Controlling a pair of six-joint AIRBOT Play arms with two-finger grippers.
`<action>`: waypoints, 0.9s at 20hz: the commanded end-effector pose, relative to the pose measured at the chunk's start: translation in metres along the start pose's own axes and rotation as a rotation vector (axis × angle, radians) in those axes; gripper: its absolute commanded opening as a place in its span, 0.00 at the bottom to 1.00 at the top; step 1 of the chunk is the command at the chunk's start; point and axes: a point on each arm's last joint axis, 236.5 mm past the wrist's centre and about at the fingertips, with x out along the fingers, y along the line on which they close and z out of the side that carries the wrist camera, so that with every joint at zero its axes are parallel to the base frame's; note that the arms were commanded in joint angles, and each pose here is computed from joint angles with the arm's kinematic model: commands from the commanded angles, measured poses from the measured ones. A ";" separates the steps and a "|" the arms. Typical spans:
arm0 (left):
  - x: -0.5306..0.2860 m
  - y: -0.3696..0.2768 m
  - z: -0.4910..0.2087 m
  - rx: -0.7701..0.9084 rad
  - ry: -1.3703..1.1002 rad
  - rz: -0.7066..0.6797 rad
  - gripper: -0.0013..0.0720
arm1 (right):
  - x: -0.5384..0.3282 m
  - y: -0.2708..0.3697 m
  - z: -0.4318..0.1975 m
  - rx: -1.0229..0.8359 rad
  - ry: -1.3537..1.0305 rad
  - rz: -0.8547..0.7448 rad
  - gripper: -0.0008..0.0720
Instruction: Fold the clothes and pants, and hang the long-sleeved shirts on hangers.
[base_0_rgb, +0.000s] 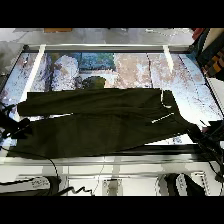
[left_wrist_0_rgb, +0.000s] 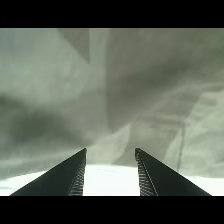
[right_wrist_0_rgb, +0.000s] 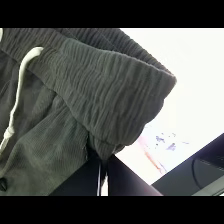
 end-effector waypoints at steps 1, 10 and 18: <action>0.012 0.023 -0.019 -0.128 -0.056 -0.063 0.54 | -0.001 0.001 0.001 -0.001 -0.004 0.001 0.06; -0.014 0.107 -0.056 -0.402 -0.289 -0.070 0.52 | -0.001 -0.004 0.001 -0.022 -0.002 -0.020 0.06; 0.023 0.122 -0.081 -0.476 -0.239 -0.091 0.83 | -0.001 -0.006 0.001 -0.029 -0.002 -0.029 0.06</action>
